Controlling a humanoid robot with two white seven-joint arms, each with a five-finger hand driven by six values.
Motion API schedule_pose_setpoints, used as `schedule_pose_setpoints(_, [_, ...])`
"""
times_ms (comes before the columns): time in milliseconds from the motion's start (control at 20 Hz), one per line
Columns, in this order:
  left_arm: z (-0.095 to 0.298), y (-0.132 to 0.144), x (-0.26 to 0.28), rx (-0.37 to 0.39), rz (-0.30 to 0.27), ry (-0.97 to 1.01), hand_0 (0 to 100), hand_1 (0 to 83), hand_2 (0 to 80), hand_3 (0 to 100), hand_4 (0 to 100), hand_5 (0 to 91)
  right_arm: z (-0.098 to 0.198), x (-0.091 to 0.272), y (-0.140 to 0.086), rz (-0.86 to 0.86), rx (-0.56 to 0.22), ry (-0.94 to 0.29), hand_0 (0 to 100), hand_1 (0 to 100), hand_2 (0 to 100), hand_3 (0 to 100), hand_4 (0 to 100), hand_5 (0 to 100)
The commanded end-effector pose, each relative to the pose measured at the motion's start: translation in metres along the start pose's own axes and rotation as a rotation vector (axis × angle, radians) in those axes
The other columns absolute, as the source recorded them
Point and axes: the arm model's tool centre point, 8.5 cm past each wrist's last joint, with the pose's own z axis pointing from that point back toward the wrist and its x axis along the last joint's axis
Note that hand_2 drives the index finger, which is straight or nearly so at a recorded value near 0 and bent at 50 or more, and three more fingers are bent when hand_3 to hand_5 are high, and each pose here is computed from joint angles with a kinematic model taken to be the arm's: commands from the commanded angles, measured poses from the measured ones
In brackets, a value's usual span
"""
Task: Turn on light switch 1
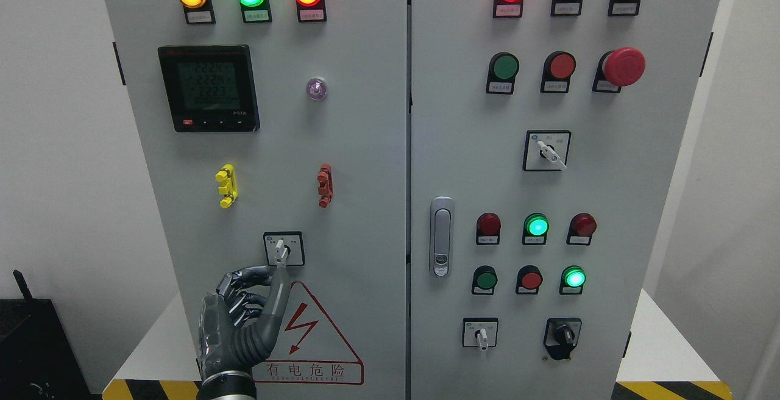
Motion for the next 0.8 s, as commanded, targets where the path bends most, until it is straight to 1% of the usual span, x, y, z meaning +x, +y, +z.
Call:
schedule_pose_setpoints(0, [-0.0071, 0.0, 0.0066, 0.007, 0.001, -0.01, 25, 61.1, 42.7, 56, 73, 63.2, 0.0, -0.0003, 0.0, -0.024, 0.0, 0.002, 0, 0, 0, 0, 0, 0])
schedule_pose_setpoints(200, [-0.009, 0.0009, 0.0067, 0.007, -0.013, 0.005, 25, 61.4, 43.4, 56, 73, 63.1, 0.0, -0.0003, 0.0, -0.024, 0.0, 0.002, 0, 0, 0, 0, 0, 0])
schedule_pose_setpoints(551, [-0.01, 0.0007, 0.0068, 0.008, -0.021, 0.023, 26, 61.8, 45.3, 57, 73, 63.4, 0.0, -0.0003, 0.0, -0.024, 0.0, 0.002, 0, 0, 0, 0, 0, 0])
schedule_pose_setpoints(752, [-0.0109, 0.0011, 0.0074, 0.007, -0.025, 0.023, 26, 61.8, 48.4, 61, 76, 65.5, 0.0, -0.0003, 0.0, -0.024, 0.0, 0.002, 0, 0, 0, 0, 0, 0])
